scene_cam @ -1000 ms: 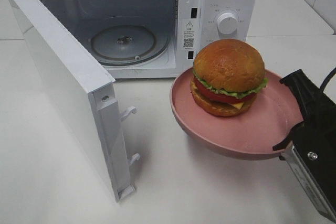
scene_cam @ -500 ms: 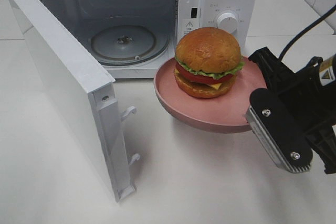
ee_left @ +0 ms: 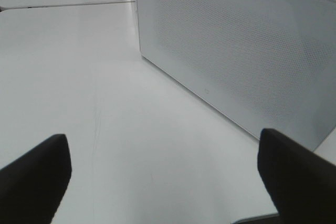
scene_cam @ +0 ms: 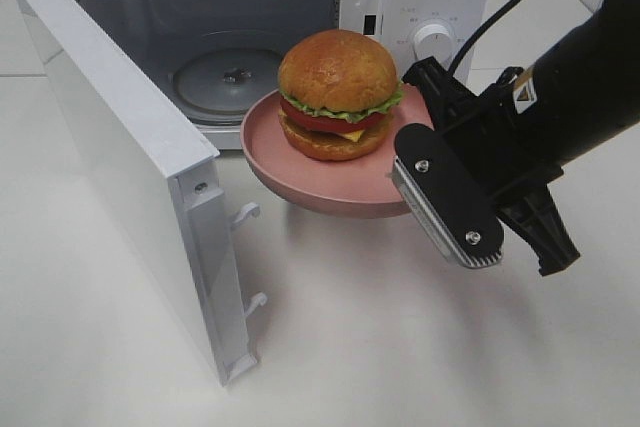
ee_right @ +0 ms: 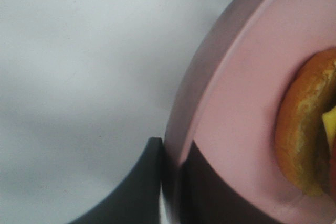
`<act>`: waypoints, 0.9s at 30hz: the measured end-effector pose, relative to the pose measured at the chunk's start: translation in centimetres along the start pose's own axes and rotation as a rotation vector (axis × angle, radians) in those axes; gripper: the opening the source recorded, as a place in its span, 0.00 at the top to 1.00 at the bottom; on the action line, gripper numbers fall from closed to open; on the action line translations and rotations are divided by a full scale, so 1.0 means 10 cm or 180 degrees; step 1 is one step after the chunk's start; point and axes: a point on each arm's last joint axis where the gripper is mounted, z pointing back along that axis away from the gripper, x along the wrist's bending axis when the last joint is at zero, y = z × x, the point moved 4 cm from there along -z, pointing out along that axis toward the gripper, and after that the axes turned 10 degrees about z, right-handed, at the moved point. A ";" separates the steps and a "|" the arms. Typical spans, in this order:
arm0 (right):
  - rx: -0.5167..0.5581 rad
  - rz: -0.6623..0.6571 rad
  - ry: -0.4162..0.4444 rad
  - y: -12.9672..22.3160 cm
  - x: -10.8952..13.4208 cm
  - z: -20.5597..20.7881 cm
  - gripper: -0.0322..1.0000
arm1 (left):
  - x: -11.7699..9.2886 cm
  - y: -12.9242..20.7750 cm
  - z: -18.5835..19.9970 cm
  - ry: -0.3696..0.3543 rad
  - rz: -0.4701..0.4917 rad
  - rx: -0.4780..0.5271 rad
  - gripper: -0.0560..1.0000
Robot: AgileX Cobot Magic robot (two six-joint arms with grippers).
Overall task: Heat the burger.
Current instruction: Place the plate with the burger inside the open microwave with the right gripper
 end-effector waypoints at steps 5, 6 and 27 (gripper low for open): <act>-0.0040 0.0071 -0.0019 -0.06 -0.09 -0.07 0.92 | 0.00 0.00 0.00 0.0000 0.0000 0.0000 0.11; -0.0051 0.0091 -0.0023 -0.08 -0.10 -0.08 0.92 | 0.00 0.00 0.00 0.0000 0.0000 0.0000 0.11; -0.0104 0.0188 -0.0047 -0.15 -0.54 -0.38 0.92 | 0.00 0.00 0.00 0.0000 0.0000 0.0000 0.11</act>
